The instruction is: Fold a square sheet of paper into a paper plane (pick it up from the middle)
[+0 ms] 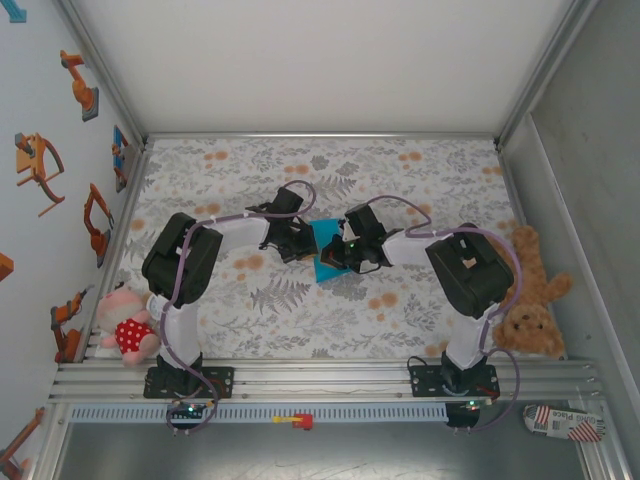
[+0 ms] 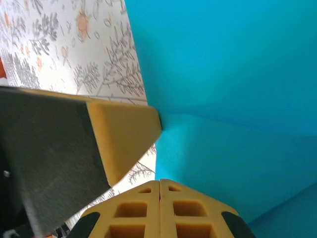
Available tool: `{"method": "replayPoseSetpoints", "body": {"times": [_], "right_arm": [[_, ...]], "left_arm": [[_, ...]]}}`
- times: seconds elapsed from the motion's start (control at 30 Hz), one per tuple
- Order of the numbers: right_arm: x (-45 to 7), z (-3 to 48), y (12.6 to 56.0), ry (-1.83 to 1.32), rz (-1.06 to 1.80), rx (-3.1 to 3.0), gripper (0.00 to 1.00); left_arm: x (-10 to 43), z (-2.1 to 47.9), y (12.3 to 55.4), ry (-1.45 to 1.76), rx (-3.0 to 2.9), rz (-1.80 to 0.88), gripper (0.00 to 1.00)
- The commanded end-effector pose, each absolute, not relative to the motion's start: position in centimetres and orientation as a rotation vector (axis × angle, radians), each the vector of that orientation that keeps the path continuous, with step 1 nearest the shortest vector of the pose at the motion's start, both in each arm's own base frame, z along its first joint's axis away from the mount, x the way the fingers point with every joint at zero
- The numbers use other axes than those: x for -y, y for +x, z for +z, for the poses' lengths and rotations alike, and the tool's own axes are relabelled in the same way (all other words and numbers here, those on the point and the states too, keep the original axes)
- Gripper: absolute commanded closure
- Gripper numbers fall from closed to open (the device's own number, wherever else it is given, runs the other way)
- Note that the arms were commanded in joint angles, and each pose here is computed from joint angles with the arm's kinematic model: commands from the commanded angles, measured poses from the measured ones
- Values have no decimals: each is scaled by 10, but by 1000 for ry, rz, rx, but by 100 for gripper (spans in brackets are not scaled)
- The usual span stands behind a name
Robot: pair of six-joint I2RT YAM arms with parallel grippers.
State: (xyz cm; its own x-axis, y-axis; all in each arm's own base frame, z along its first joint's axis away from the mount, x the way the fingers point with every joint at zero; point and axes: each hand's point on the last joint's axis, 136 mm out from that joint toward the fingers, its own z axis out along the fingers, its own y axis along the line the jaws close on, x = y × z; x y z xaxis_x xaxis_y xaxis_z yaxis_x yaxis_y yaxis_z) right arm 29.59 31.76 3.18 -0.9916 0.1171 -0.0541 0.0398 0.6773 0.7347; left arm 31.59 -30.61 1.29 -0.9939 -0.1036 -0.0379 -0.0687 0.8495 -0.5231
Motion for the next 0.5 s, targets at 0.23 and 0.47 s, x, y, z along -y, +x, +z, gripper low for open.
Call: {"method": "replayPoseSetpoints", "body": {"times": [0.23,0.47], "right_arm": [[-317,12,269,69,1212,-2868,100],[-314,4,270,65,1171,-2884,100]], "left_arm": [[278,-22,300,-181,-3073,-599,100],[277,-23,300,-182,-3076,-592,100]]}}
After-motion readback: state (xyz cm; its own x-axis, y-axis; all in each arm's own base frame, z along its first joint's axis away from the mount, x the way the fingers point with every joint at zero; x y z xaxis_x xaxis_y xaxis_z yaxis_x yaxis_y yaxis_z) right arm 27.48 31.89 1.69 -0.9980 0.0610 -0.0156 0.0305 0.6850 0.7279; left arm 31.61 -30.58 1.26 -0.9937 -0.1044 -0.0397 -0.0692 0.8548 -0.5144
